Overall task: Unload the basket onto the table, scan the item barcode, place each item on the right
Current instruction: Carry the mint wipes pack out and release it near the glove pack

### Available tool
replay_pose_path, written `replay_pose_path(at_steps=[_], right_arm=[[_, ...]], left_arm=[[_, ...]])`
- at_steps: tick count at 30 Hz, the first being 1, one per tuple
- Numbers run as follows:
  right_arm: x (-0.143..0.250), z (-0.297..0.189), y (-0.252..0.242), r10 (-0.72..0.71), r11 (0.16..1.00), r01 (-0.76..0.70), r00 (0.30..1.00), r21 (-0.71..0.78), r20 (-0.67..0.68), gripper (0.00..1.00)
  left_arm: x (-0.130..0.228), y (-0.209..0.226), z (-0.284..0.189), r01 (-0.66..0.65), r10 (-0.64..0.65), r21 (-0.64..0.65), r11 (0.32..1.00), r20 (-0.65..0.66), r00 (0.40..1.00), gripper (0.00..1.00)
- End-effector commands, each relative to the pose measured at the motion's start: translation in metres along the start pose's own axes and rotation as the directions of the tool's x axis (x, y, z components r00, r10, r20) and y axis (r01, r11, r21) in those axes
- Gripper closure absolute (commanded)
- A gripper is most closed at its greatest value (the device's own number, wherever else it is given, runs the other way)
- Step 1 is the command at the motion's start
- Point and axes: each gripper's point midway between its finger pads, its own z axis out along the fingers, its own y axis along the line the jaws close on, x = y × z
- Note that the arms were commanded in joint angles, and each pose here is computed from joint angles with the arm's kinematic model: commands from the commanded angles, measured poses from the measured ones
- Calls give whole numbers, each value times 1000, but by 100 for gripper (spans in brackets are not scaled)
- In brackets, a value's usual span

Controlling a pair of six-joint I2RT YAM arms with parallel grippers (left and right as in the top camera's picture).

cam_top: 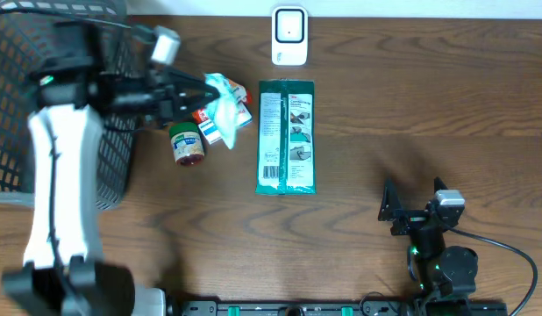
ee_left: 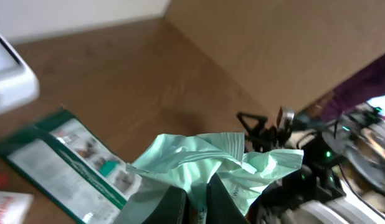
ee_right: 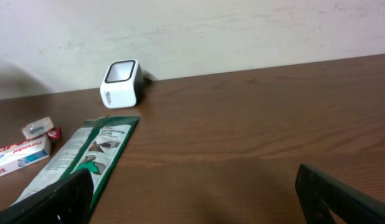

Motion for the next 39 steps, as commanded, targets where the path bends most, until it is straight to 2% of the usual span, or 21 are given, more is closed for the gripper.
replay_pose_path(at_steps=[1, 4, 7, 11, 14, 18, 22, 27, 28, 29, 31, 32, 36, 39], right_arm=[[1, 0, -1, 11, 1000, -11, 1000, 1, -3, 1], [1, 0, -1, 11, 1000, -11, 1000, 1, -3, 1], [1, 0, -1, 11, 1000, -11, 1000, 1, -3, 1], [1, 0, -1, 11, 1000, -11, 1000, 1, -3, 1], [1, 0, -1, 11, 1000, -11, 1000, 1, -3, 1], [1, 0, -1, 11, 1000, -11, 1000, 1, -3, 1], [1, 0, -1, 11, 1000, -11, 1000, 1, -3, 1], [1, 0, -1, 11, 1000, -11, 1000, 1, -3, 1], [1, 0, -1, 11, 1000, -11, 1000, 1, -3, 1], [1, 0, -1, 11, 1000, -11, 1000, 1, -3, 1], [1, 0, -1, 11, 1000, -11, 1000, 1, -3, 1], [1, 0, -1, 11, 1000, -11, 1000, 1, -3, 1], [1, 0, -1, 11, 1000, -11, 1000, 1, -3, 1], [1, 0, -1, 11, 1000, -11, 1000, 1, -3, 1]], left_arm=[[31, 28, 30, 66, -66, -6, 998, -130, 989, 93], [63, 48, 52, 130, -138, -48, 990, -261, 956, 93], [93, 76, 64, 177, -231, -174, 969, -377, 897, 93], [129, 123, 62, 196, -418, -459, 867, -452, 788, 93], [144, 142, 60, 174, -491, -574, 800, -459, 741, 93], [154, 145, 69, 140, -485, -585, 799, -490, 724, 93], [163, 157, 75, 85, -486, -636, 767, -491, 723, 93], [172, 159, 83, 68, -472, -629, 775, -503, 724, 93], [172, 159, 83, 70, -475, -631, 773, -501, 724, 90], [173, 159, 83, 73, -478, -633, 771, -499, 723, 83], [173, 159, 83, 85, -491, -641, 763, -489, 721, 45], [173, 158, 82, 91, -498, -644, 759, -485, 719, 34], [166, 151, 78, 91, -494, -647, 757, -476, 727, 27], [145, 138, 72, 66, -447, -642, 764, -453, 771, 25]])
